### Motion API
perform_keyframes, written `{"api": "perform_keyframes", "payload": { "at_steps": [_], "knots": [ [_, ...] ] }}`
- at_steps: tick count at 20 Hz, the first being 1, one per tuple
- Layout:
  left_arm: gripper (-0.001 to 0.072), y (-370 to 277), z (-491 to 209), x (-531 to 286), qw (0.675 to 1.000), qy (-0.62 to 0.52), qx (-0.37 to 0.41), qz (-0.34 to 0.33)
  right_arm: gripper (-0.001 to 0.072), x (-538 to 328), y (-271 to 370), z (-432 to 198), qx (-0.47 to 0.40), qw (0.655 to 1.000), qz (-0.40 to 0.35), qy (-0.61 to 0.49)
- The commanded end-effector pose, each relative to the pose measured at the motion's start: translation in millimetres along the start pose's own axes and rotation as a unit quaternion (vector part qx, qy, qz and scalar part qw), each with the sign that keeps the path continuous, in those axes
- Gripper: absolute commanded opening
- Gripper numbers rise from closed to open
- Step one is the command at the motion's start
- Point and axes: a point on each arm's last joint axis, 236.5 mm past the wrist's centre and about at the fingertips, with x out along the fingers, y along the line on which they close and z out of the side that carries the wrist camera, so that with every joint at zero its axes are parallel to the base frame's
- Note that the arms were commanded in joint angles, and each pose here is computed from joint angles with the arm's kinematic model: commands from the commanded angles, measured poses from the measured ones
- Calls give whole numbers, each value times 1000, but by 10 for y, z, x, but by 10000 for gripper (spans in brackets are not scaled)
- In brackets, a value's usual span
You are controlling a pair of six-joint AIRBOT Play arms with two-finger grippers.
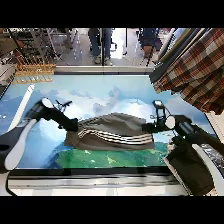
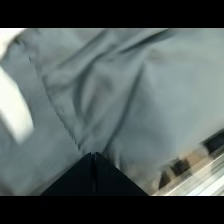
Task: Fold the clothes and pants, and hang the long-sleeved shirts on hangers.
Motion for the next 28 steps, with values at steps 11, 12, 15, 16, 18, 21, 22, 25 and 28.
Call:
{"api": "perform_keyframes", "payload": {
  "at_steps": [11,12,15,16,18,21,22,25,28],
  "knots": [
    [11,-68,-21,-1506,990,-138,-13,38,9,-131,3799,-164,-265,924,272,-44],
    [11,-33,-68,-1779,984,-169,-19,45,9,5,3993,-298,-277,918,281,-29],
    [11,77,-243,-2418,966,-245,-37,67,10,187,4223,-448,-289,912,291,0],
    [11,108,-289,-2541,962,-260,-42,72,10,164,4174,-388,-290,913,287,-1],
    [11,152,-339,-2655,958,-273,-49,77,10,56,3953,-163,-280,921,271,-9],
    [37,152,-356,-2553,963,-255,-50,71,10,-128,3112,161,-277,944,181,14],
    [125,143,-373,-2489,966,-243,-50,68,10,-178,2572,291,-268,956,110,30],
    [244,163,-462,-2195,976,-205,-55,55,10,-460,1265,464,-189,980,11,58],
    [243,74,-587,-1752,986,-155,-55,25,13,-450,457,110,-108,988,1,107]
  ]
}}
